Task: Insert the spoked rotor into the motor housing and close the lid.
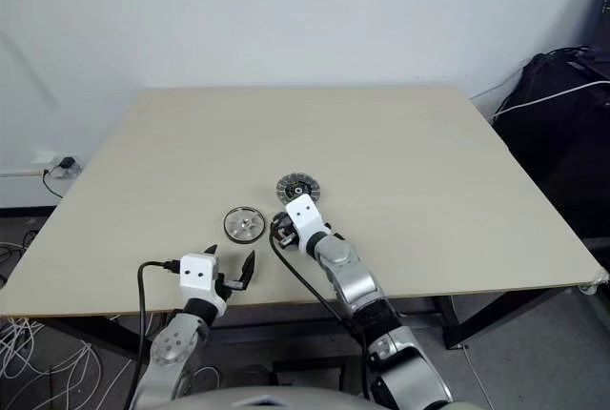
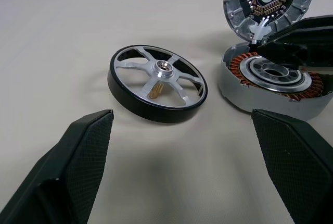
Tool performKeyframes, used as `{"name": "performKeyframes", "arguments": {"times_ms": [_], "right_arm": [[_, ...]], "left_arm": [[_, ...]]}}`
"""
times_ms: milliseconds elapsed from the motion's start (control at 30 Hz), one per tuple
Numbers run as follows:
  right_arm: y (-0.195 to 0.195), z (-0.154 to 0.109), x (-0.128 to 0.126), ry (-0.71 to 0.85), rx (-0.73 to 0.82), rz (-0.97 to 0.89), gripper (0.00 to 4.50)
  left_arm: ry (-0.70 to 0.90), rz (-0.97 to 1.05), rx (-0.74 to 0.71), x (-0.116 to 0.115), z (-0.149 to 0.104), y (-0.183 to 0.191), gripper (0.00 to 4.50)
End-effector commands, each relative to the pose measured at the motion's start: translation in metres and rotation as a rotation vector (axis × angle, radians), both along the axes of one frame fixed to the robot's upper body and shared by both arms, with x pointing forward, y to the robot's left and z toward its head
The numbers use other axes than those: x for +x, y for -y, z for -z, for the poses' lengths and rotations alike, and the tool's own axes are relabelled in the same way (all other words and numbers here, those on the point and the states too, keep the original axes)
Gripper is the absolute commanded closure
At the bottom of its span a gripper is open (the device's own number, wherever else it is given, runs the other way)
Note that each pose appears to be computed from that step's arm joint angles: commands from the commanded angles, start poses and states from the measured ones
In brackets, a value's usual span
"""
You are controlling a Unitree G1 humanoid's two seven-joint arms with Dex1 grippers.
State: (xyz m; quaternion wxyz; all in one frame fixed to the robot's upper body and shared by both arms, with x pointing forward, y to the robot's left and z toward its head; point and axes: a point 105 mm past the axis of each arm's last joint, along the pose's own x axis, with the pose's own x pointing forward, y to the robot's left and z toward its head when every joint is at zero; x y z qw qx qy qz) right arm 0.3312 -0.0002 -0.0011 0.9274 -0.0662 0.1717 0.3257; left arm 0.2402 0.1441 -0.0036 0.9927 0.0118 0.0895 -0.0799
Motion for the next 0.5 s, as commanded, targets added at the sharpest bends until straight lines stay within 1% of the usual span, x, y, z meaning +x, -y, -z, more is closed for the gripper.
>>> {"name": "performKeyframes", "arguments": {"times_ms": [33,433,467,500], "right_arm": [[-0.0033,-0.0150,0.0099,0.058,0.020,-0.002,3.80],[-0.0026,-0.0109,0.0140,0.041,0.030,0.015,3.80],[-0.0028,-0.0113,0.0144,0.041,0.034,0.016,3.06],[-0.0029,-0.0117,0.0146,0.041,0.036,0.017,2.85]], "left_arm": [[0.060,-0.002,-0.014,0.0057,-0.0169,0.0013,0.00],[0.060,-0.003,-0.014,0.0056,-0.0188,0.0012,0.00],[0.060,-0.003,-0.014,0.0056,-0.0190,0.0011,0.00],[0.060,-0.003,-0.014,0.0056,-0.0191,0.0011,0.00]]}}
